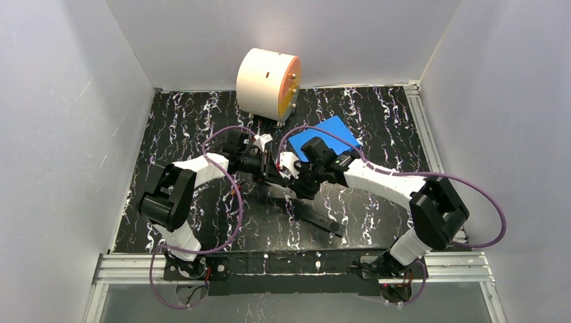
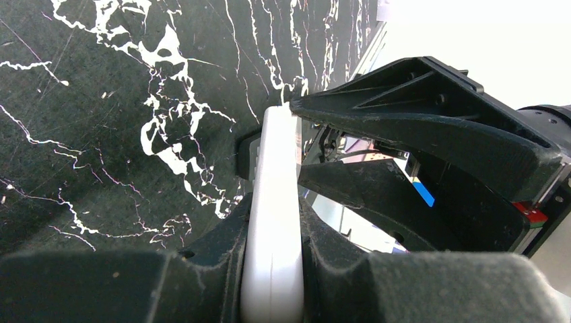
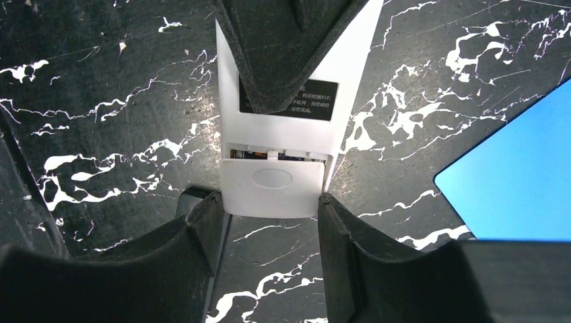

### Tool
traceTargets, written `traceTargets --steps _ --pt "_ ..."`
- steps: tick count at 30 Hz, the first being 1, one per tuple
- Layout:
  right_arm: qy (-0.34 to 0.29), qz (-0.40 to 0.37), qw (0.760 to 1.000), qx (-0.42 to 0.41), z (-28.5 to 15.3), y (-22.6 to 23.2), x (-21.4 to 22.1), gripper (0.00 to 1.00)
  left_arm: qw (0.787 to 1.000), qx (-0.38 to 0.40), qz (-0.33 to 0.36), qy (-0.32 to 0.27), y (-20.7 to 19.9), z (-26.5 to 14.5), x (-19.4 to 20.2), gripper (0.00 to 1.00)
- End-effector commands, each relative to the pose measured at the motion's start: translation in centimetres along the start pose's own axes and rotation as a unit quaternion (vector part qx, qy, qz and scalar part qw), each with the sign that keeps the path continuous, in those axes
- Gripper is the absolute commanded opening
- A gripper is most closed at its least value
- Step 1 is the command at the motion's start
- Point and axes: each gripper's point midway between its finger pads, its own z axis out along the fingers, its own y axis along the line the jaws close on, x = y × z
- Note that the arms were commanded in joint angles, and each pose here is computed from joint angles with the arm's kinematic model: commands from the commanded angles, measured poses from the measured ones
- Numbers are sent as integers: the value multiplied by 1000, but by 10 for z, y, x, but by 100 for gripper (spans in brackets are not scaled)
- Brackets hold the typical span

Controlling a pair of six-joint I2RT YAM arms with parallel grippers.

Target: Load the batteries into the remote control

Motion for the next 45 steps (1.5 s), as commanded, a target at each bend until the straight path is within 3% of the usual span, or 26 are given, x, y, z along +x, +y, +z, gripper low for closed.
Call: traceTargets --steps 1,15,24,45 --pt "-27 -9 999 14 -1 -11 -26 42 999 31 26 12 -23 -5 10 0" --pt "-22 6 999 32 1 -19 -28 41 999 41 19 15 -30 -6 9 0" --pt "22 19 998 57 6 -31 -18 40 999 41 -8 25 -40 -8 6 0" --pt "-60 25 997 50 8 -31 -62 43 996 77 -18 41 -50 -6 8 0"
